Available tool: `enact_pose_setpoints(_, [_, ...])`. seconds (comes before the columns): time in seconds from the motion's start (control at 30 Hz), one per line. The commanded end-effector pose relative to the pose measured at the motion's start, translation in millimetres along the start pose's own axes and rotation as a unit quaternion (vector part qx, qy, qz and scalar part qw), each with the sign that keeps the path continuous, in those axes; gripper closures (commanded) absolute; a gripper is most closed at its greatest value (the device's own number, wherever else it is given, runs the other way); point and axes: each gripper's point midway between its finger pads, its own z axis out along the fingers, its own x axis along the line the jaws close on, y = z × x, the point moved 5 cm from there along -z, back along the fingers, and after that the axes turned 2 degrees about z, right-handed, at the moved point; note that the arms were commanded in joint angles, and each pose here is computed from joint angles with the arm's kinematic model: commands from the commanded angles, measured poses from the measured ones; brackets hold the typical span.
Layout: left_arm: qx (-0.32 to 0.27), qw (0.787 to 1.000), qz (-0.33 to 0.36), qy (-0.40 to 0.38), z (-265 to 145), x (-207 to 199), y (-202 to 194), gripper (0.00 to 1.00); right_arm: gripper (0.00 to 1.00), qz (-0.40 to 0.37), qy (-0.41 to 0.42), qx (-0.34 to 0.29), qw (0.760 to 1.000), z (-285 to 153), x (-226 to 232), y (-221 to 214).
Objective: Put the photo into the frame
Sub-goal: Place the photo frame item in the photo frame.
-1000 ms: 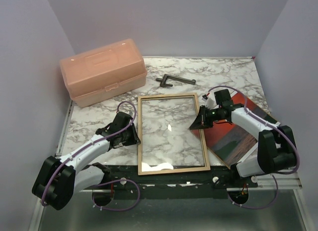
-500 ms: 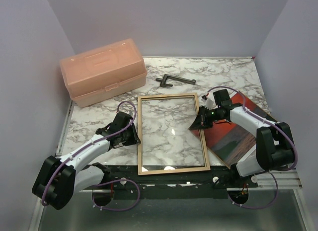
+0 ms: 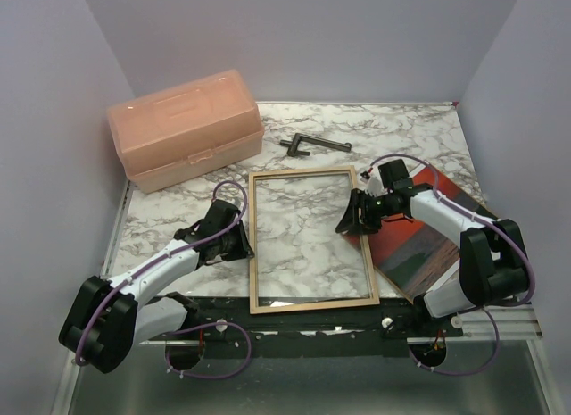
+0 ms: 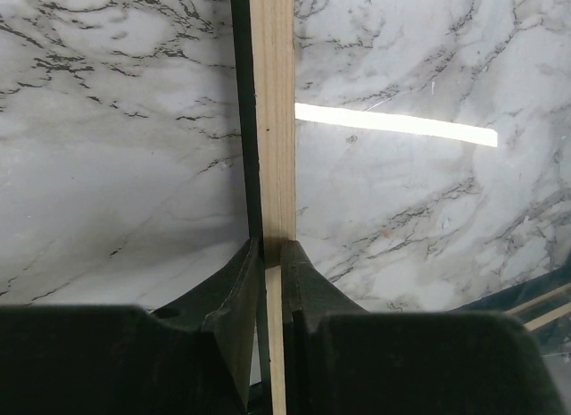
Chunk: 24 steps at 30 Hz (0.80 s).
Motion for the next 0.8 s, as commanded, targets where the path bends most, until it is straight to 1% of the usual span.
enact_pose_setpoints(0.0, [0.042, 0.998, 0.011, 0.043, 5, 18, -21, 0.84, 0.44, -0.004, -0.025, -0.006, 1.0, 0, 0, 4])
enact_pose_setpoints(0.17, [0.042, 0.998, 0.012, 0.043, 5, 18, -22, 0.84, 0.36, -0.006, -0.036, 0.0, 0.999, 6, -1, 1])
enact_pose_setpoints(0.27, [0.043, 0.998, 0.012, 0.044, 5, 19, -22, 0.84, 0.34, -0.007, -0.045, 0.0, 0.999, 10, -2, 1])
enact_pose_setpoints(0.6, [0.044, 0.998, 0.014, 0.045, 5, 18, -22, 0.84, 0.3, -0.013, -0.08, 0.01, 0.997, 22, -7, -5])
enact_pose_setpoints(0.77, [0.043, 0.998, 0.014, 0.049, 5, 19, -22, 0.84, 0.29, -0.018, -0.098, 0.012, 0.995, 25, -9, -8])
